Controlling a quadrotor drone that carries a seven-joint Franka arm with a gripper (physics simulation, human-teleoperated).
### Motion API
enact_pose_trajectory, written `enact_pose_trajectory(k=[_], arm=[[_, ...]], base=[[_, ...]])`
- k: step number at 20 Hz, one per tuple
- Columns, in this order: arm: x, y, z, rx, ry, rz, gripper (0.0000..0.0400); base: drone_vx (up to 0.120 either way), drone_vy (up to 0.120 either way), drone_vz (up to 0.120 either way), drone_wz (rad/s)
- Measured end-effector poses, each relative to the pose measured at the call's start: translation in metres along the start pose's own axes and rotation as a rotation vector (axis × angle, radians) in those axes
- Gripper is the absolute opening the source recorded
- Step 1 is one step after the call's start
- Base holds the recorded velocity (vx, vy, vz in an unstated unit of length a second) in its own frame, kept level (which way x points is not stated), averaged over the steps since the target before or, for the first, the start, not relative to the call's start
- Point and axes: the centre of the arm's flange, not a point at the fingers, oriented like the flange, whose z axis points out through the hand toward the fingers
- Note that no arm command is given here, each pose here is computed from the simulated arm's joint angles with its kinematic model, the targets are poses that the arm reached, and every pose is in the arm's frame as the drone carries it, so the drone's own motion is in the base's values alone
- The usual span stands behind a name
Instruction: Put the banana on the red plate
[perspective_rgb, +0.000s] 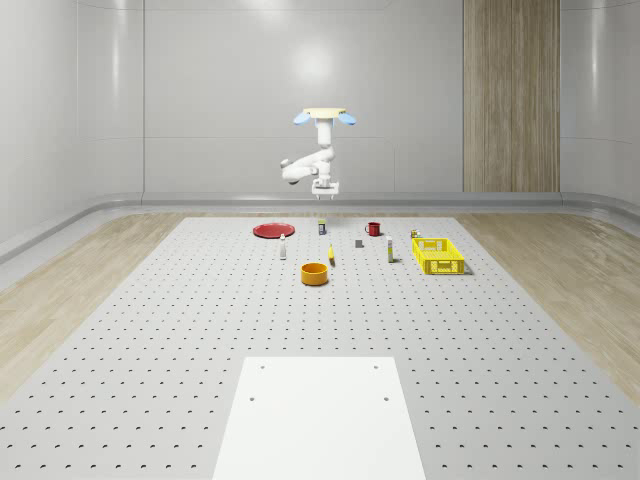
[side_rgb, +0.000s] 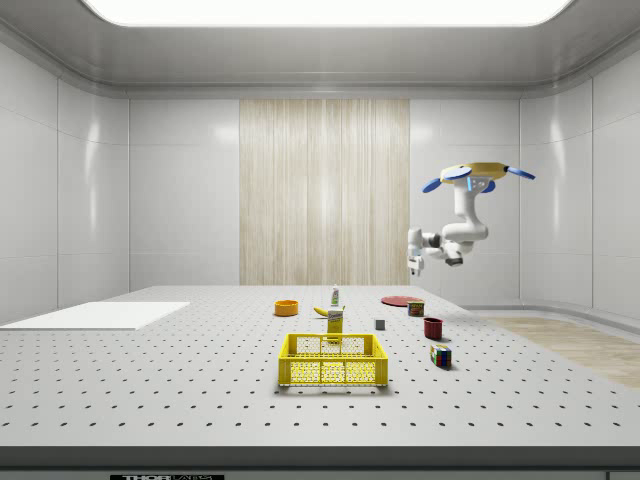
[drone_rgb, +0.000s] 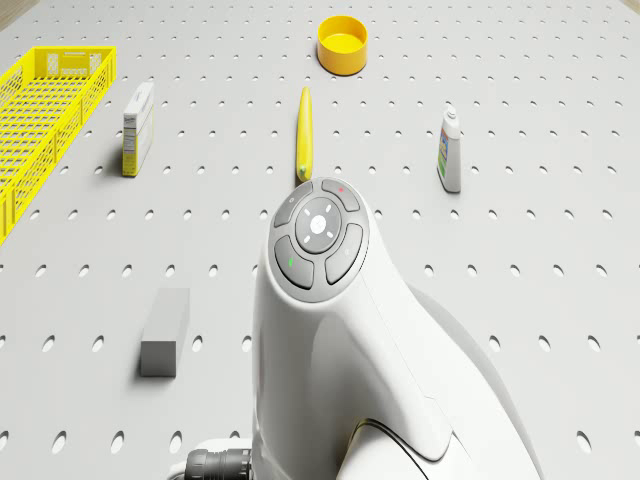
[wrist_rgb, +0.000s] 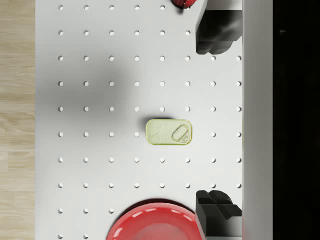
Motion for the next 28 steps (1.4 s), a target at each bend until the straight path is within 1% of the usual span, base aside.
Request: enact_pose_trajectory(k=[11,16,22,24,28], arm=[[0.0000,0.0000,0.0000,0.000,0.000,0.000,0.0400],[0.0000,0.0000,0.0000,0.000,0.000,0.000,0.0400],[0.0000,0.0000,0.0000,0.000,0.000,0.000,0.0400],[0.0000,0.0000,0.0000,0.000,0.000,0.000,0.0400],[0.0000,0.0000,0.0000,0.000,0.000,0.000,0.0400]], base=[[0.120,0.000,-0.120,0.000],[0.120,0.000,0.000,0.000],[0.120,0.000,-0.120,0.000],[0.120,0.000,0.000,0.000],[0.120,0.110,0.000,0.000]])
